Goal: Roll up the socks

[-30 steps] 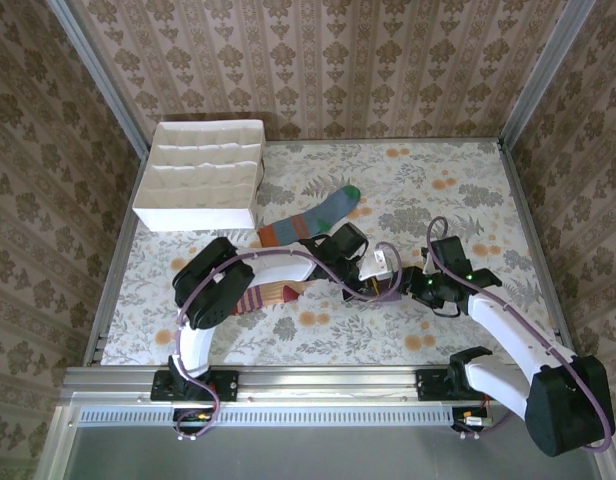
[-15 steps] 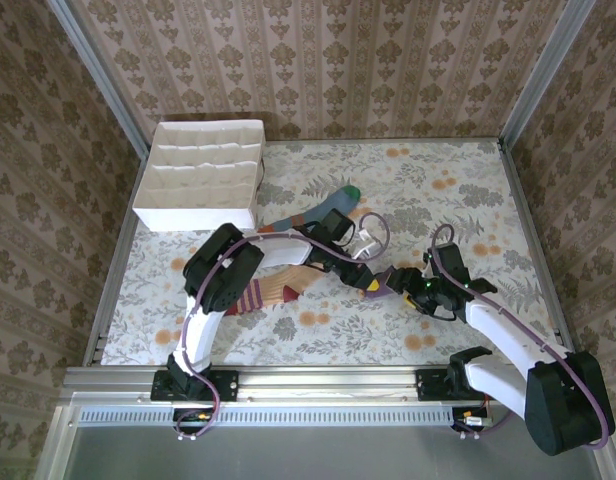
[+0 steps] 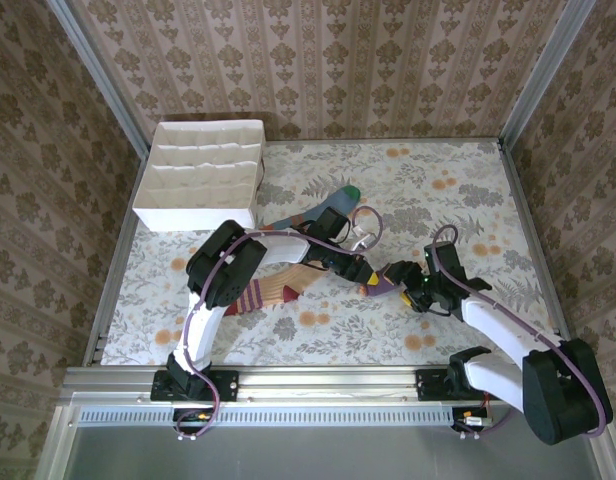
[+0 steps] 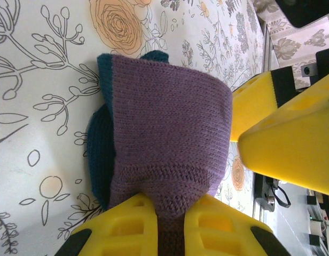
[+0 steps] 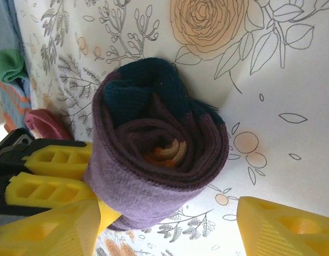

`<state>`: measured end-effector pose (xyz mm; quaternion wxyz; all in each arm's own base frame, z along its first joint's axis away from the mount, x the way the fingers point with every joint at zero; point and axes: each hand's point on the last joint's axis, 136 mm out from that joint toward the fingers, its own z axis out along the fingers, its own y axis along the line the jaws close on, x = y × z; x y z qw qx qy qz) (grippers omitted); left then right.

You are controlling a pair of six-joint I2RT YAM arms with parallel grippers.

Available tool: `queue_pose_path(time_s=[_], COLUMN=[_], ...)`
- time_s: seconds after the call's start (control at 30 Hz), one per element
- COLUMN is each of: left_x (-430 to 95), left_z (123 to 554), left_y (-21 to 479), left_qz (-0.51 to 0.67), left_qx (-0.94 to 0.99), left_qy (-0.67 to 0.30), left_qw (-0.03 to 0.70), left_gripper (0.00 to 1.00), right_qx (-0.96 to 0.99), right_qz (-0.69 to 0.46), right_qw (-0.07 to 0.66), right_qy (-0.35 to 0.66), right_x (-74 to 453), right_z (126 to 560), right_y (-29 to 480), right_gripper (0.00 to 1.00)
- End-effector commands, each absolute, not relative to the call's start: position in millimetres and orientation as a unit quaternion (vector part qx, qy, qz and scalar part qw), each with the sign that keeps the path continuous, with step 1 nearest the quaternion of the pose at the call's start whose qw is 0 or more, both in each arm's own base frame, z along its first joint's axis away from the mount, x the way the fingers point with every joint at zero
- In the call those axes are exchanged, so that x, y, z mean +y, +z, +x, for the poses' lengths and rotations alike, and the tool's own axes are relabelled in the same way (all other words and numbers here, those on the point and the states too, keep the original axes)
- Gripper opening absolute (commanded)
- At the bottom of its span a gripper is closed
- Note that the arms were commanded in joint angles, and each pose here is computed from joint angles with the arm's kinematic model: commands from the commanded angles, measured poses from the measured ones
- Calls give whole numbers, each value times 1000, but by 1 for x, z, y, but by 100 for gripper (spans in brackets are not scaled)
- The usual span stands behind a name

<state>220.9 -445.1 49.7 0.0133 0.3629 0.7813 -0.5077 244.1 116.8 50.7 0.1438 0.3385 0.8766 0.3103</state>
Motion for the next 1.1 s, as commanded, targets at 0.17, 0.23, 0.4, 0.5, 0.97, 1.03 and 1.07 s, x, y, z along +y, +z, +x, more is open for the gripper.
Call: queue_pose_path(time_s=[0.17,0.23,0.4,0.5,0.97,1.03,1.07], left_x=[-425,-424,-424,-426,-423,-423,-422], left_z=[214,213,212,212,211,212,214], left_y=[-4,-5,-7,-7,0,5,10], left_qz=[323,323,324,324,383,404,413], left_qx=[831,831,830,829,816,809,806], left_qy=[-451,-451,-451,-454,-432,-426,-424], left_qw=[-32,-35,-40,-44,-7,12,25], left_gripper=[0,0,0,0,9,17,22], right_qx=[869,872,877,879,926,936,944], right_qz=[358,353,347,347,297,266,242], right_qw=[148,146,139,132,52,57,62], right_qy=[307,306,302,299,226,223,217], right_x=[121,123,126,128,153,160,163], right_z=[267,271,279,284,285,288,290], right_y=[48,49,44,39,-5,-4,-2], right_gripper=[70,70,70,71,22,9,4])
